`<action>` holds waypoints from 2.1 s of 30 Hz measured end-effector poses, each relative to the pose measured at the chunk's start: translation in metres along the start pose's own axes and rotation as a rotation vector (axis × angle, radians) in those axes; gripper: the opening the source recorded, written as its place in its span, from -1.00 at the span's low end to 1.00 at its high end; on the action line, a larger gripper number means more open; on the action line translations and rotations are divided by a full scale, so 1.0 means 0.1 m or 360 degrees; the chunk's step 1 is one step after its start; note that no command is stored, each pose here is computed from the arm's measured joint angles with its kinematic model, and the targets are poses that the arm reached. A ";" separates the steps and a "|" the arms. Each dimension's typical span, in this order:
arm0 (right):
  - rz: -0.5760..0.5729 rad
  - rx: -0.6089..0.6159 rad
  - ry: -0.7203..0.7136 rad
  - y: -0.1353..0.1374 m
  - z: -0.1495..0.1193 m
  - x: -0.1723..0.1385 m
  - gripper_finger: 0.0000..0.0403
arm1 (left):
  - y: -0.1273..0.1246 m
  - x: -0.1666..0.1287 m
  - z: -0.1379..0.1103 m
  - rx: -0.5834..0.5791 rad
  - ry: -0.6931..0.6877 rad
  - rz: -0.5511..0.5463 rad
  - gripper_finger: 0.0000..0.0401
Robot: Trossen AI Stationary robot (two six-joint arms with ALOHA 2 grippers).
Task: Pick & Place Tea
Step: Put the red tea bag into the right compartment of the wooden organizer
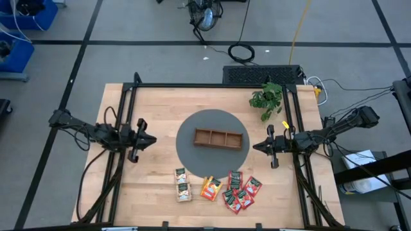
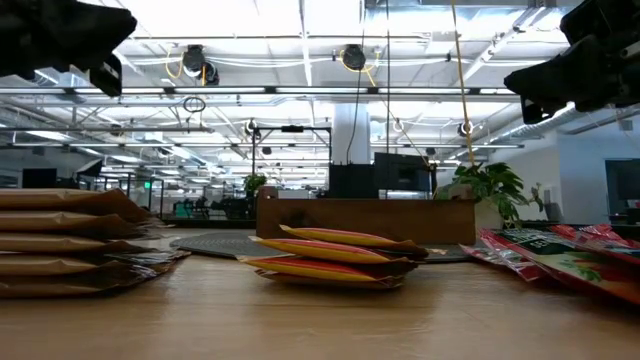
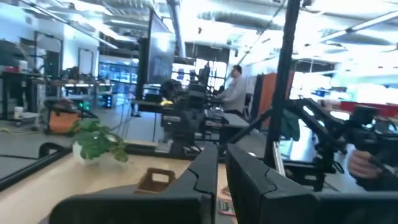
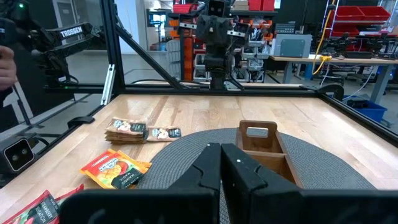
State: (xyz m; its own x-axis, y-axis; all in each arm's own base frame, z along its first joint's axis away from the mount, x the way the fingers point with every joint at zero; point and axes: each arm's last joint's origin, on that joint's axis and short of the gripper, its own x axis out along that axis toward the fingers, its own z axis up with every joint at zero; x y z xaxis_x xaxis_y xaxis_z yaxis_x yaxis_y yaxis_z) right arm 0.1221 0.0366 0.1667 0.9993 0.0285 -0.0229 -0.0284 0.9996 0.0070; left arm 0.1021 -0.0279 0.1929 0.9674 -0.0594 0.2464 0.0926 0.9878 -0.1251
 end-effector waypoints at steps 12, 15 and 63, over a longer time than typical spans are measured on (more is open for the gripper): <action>0.0000 0.0000 -0.0001 0.00 0.00 0.00 -1.00 | 0.12 0.07 0.00 -0.0054 -0.0039 0.0390 -0.82; 0.0000 0.0000 -0.0001 0.00 0.00 0.00 -1.00 | 0.11 0.12 0.02 -0.0118 -0.0115 0.0347 -0.83; 0.0633 0.0023 0.0423 0.59 -0.05 0.13 -0.92 | -1.27 3.37 -1.19 0.0241 0.1063 -0.0355 -0.83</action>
State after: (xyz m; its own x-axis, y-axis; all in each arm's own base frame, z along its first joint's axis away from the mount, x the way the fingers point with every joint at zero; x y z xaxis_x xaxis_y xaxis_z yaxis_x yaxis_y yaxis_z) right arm 0.1333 0.0955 0.1615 0.8705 0.4111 -0.2706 -0.4050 0.9107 0.0808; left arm 0.4449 -0.1903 0.1773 0.8714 -0.2896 -0.3960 0.3179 0.9481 0.0062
